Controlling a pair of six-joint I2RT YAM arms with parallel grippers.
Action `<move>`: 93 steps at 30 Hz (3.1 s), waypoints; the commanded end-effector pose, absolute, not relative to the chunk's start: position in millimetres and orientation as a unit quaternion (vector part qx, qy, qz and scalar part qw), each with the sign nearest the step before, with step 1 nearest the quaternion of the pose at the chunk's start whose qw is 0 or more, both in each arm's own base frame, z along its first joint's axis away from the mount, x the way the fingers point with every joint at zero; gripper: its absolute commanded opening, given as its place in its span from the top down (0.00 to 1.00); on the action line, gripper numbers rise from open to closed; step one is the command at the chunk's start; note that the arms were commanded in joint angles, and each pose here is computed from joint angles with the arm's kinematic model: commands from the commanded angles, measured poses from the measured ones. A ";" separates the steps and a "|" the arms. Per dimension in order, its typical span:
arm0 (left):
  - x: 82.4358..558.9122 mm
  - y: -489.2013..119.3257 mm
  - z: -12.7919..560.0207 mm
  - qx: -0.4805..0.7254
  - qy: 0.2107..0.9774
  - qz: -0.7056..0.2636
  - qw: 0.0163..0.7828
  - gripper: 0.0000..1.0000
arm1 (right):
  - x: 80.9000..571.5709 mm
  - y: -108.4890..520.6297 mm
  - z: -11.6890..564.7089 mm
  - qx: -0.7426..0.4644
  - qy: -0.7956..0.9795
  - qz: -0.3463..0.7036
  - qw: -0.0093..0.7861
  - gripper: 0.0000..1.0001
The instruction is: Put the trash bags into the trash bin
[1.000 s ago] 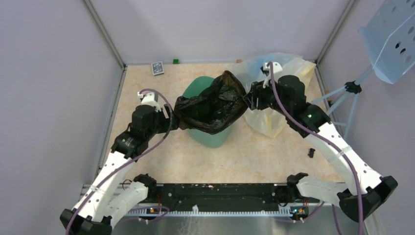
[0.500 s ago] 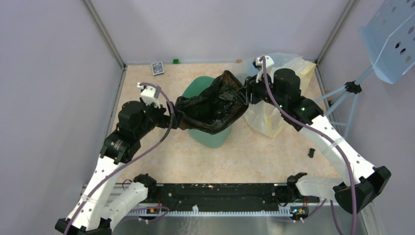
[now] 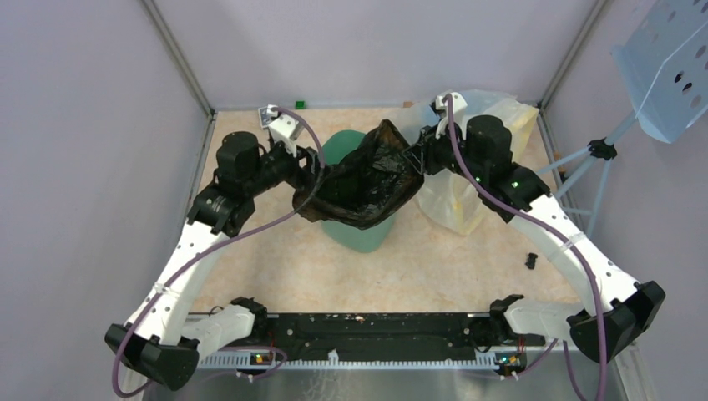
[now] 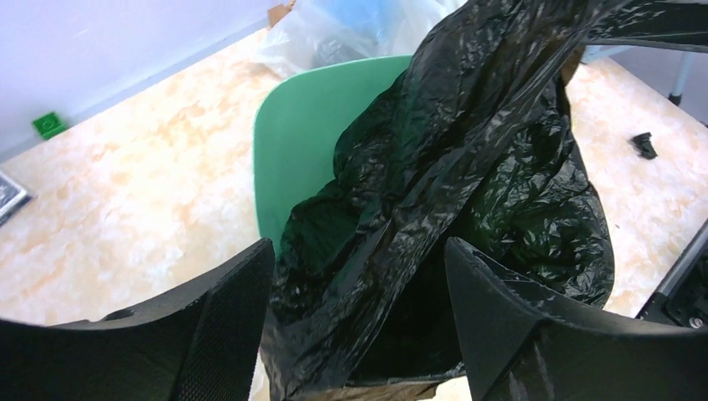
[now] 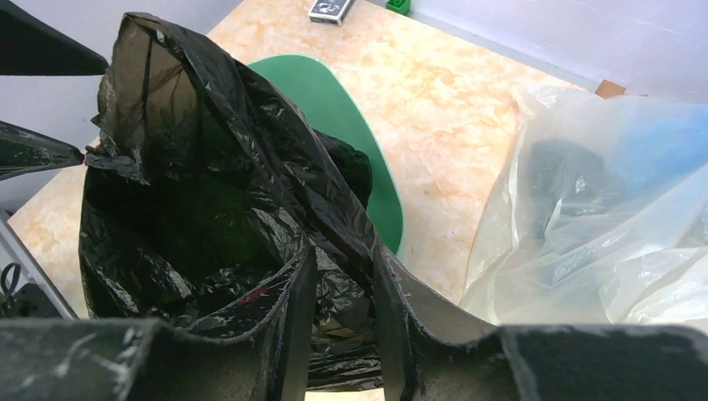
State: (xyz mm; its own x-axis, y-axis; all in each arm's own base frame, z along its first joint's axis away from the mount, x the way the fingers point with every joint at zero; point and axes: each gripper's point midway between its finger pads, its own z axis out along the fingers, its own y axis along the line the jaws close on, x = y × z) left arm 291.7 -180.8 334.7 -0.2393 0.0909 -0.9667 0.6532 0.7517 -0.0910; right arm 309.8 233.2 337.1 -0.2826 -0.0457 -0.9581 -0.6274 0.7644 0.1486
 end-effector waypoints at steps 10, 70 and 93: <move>294.9 -209.7 354.3 0.340 0.690 -0.290 0.570 0.29 | 327.4 233.7 358.5 -0.203 0.744 0.256 0.582 0.60; 429.8 -147.0 299.6 0.154 0.829 -0.211 0.494 1.00 | 393.7 231.2 302.6 -0.119 0.836 0.255 0.470 1.00; 416.9 -148.4 184.9 0.093 0.899 -0.285 0.319 1.00 | 378.6 237.8 201.1 -0.106 0.886 0.278 0.356 1.00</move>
